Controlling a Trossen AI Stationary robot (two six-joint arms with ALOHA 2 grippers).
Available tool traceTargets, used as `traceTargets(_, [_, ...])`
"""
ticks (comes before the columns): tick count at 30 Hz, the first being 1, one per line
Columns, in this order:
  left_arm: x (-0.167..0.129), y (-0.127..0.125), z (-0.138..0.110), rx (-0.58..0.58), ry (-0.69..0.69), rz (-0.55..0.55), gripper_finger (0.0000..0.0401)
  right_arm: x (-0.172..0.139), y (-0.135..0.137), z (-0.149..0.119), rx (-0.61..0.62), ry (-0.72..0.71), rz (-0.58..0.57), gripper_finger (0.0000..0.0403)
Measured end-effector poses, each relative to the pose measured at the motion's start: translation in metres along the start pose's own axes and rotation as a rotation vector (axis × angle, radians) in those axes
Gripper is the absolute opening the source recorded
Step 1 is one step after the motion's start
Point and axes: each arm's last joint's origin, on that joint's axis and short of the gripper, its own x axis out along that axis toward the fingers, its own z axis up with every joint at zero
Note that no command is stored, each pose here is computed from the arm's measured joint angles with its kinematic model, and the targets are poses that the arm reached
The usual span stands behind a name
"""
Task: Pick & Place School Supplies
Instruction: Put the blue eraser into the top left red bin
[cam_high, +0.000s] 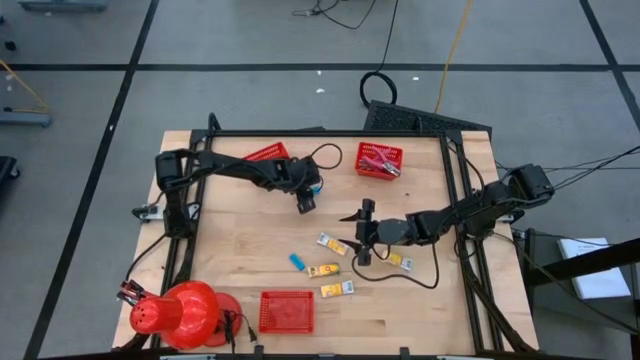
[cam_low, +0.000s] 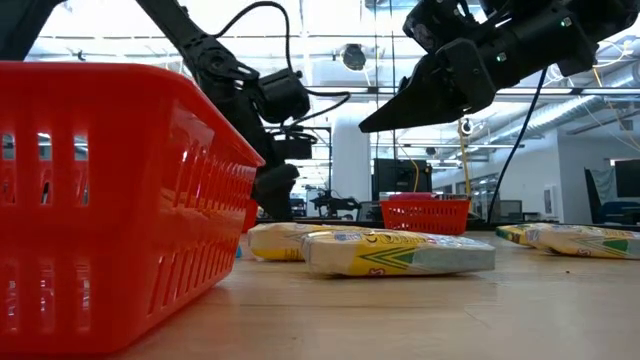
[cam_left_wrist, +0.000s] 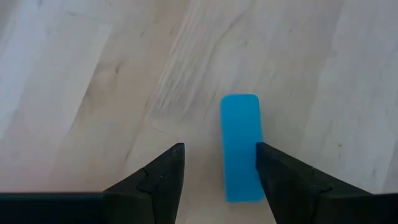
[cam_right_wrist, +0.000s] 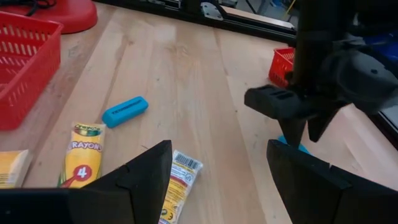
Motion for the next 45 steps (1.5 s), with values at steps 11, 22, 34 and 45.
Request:
traceTargets(11, [0.0093, -0.0032, 0.0006, 0.011, 0.025, -0.012, 0.0205, -0.0012, 0.003, 0.0002, -0.002, -0.002, 0.009, 0.0254])
traceTargets(22, [0.0066, -0.0036, 0.0, 0.019, 0.031, -0.033, 0.0195, -0.0011, 0.003, 0.0005, 0.0, -0.005, 0.007, 0.0254])
traceTargets(34, [0.0053, -0.0078, 0.0006, 0.028, 0.029, -0.042, 0.0044, -0.0011, 0.003, 0.0008, 0.002, -0.008, 0.007, 0.0254])
traceTargets(45, [0.0051, -0.0076, 0.0011, 0.03, 0.024, -0.035, 0.0043, -0.0011, 0.003, 0.0007, 0.008, -0.007, 0.007, 0.0254])
